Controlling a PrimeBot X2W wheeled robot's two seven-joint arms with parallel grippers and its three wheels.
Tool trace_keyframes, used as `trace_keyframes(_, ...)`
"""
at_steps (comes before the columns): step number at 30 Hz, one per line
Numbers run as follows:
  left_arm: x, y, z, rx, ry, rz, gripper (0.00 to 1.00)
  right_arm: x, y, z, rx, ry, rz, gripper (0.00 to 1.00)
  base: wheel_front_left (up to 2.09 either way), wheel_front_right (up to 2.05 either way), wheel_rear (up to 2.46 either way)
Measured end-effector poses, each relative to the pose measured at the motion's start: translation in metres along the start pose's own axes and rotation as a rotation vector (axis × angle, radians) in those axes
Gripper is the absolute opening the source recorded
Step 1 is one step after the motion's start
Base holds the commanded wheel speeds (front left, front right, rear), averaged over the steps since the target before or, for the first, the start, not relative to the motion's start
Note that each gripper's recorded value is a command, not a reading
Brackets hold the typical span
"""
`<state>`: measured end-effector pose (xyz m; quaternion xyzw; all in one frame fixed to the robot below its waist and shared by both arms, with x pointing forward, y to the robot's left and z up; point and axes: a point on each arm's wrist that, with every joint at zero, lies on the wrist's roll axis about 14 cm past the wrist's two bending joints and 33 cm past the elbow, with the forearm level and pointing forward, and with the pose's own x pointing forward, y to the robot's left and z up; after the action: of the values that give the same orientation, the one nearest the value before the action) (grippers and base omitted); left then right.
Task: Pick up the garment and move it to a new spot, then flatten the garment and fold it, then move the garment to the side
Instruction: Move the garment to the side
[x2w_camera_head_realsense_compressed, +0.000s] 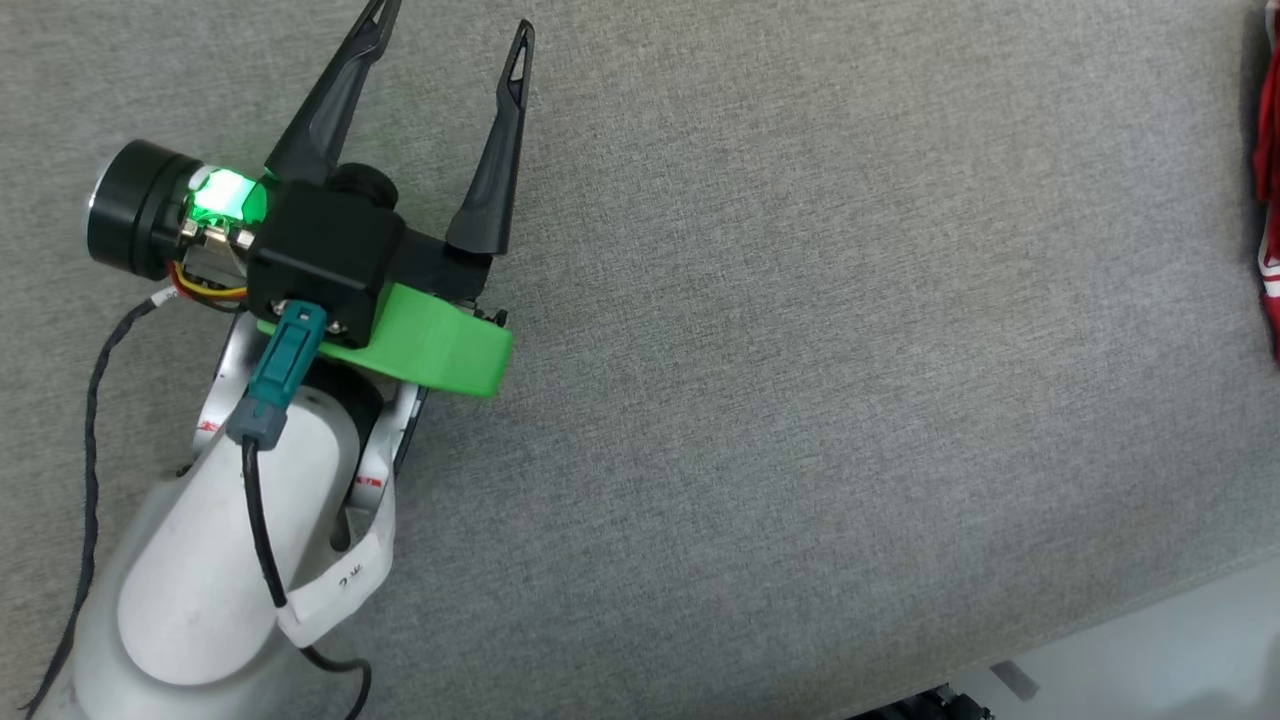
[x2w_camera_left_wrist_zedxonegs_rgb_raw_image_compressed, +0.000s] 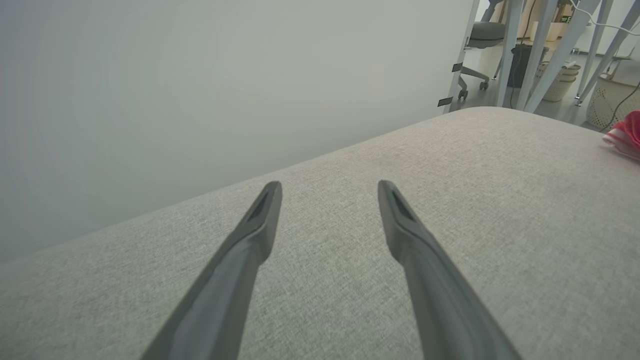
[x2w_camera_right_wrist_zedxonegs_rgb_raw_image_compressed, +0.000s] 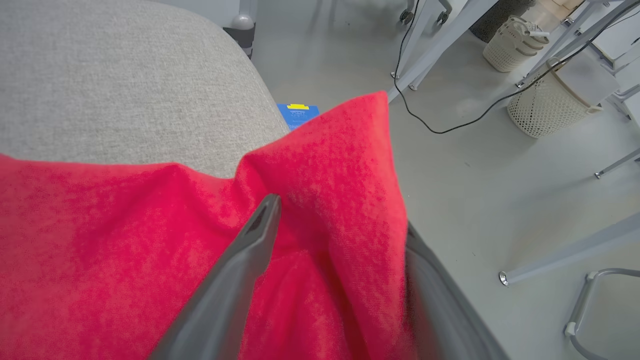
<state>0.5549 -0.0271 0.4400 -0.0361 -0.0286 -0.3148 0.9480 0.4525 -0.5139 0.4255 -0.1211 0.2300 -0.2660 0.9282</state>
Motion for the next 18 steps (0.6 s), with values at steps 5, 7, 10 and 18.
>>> trace_keyframes(5,-0.008,0.002,0.013,-0.019,-0.032,0.039,1.00,-0.009,-0.028,0.021,0.004,-0.061,-0.056,1.00,0.00,0.00,0.00)
trace_keyframes(7,-0.015,0.001,0.017,-0.032,-0.036,0.050,1.00,-0.016,-0.034,0.027,-0.002,-0.086,-0.060,1.00,0.00,0.00,0.00)
trace_keyframes(10,-0.025,0.001,0.023,-0.038,-0.038,0.075,1.00,-0.025,-0.038,0.037,-0.004,-0.133,-0.055,1.00,0.00,0.00,0.00)
trace_keyframes(18,-0.062,0.008,0.040,-0.028,-0.023,0.163,1.00,-0.059,-0.015,0.066,0.037,-0.301,0.030,1.00,0.00,0.00,0.00)
